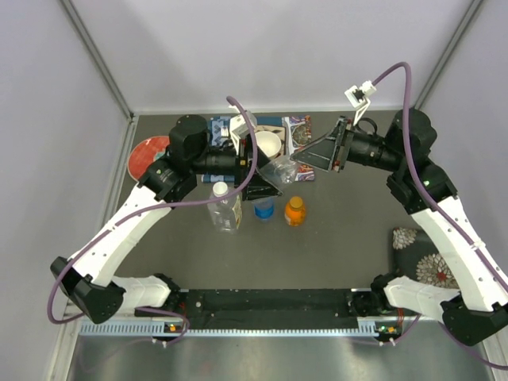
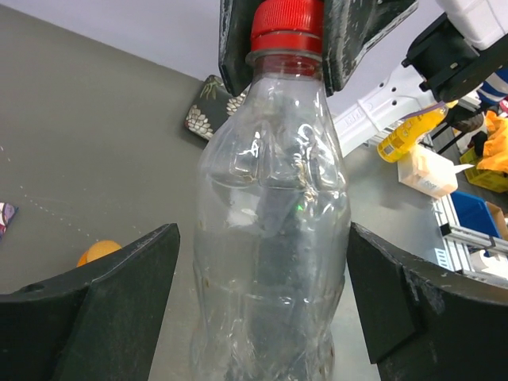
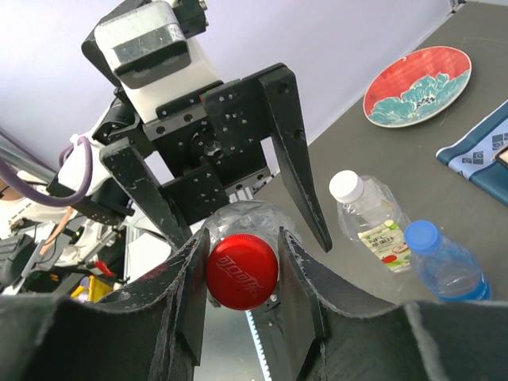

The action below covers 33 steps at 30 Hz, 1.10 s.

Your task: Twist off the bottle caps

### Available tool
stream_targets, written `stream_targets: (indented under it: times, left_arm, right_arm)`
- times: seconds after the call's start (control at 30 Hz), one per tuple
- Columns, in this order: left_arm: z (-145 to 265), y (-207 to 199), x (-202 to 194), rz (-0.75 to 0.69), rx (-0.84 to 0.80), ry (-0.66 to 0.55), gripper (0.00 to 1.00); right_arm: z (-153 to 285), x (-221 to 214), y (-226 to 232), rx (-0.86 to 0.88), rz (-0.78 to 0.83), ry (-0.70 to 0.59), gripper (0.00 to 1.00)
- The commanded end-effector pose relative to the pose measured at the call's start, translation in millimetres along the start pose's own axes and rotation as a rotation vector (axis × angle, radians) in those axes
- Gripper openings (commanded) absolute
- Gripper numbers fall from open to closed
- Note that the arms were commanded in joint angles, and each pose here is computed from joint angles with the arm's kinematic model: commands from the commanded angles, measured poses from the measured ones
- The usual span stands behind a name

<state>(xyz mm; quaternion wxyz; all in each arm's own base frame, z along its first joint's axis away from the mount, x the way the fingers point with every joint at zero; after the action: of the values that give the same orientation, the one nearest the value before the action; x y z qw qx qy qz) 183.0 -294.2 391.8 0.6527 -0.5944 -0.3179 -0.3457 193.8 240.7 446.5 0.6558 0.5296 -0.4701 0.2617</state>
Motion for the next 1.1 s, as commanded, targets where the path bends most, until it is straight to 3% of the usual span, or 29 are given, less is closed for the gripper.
stream_targets:
  times: [0.0, 0.23, 0.27, 0.4, 0.5, 0.53, 0.63, 0.77, 0.93, 1.07]
  left_arm:
    - [0.2, -8.1, 9.1, -0.08, -0.005, -0.013, 0.88]
    - [2.6, -7.5, 2.3, -0.1, -0.002, -0.007, 0.72]
    - [2.6, -9.3, 1.9, -0.107, -0.015, -0.005, 0.63]
    - [2.3, -8.5, -0.8, -0.112, -0.022, -0.004, 0.51]
    - [2.1, -4.9, 0.1, -0.118, -0.002, -0.019, 0.45]
    - [3.3, -5.1, 1.5, -0.121, 0.008, -0.029, 0.44]
    - [5.4, 0.0, 7.2, -0.14, 0.062, -0.074, 0.4]
    - [8.0, 3.3, 20.1, -0.198, 0.173, -0.172, 0.35]
    - [13.2, 20.7, 29.2, -0.277, 0.419, -0.316, 0.3]
    - [8.0, 27.8, 22.4, -0.308, 0.532, -0.357, 0.23]
  right_arm:
    - [3.4, 19.1, 14.2, 0.042, 0.049, -0.053, 0.0]
    - [2.6, 18.4, 11.9, 0.033, 0.043, -0.052, 0.0]
    - [2.8, 17.9, 11.8, 0.033, 0.043, -0.052, 0.0]
    - [3.8, 17.2, 11.0, 0.024, 0.046, -0.054, 0.06]
    - [6.0, 17.0, 10.4, 0.009, 0.049, -0.056, 0.27]
    - [7.0, 18.5, 8.9, -0.01, 0.053, -0.063, 0.44]
    - [14.5, 23.9, 5.4, -0.089, 0.08, -0.088, 0.62]
    - [26.8, 38.8, 2.9, -0.208, 0.124, -0.159, 0.68]
    - [31.9, 43.2, -5.8, -0.338, 0.1, -0.227, 0.69]
    - [27.7, 43.8, -8.0, -0.366, 0.076, -0.245, 0.69]
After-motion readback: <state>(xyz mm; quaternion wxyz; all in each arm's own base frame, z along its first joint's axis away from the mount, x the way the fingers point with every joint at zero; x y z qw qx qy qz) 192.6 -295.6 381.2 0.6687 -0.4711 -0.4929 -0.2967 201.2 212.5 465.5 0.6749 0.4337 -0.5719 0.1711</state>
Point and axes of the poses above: each gripper's point midway between its finger pads, its own z axis back along the fingers, its own y axis along the line the jaws close on, x = y × z, the point moved 2 cm from there along z, back along the fingers, and after that the axes turned 11 degrees about z, right-handed, at the moved point
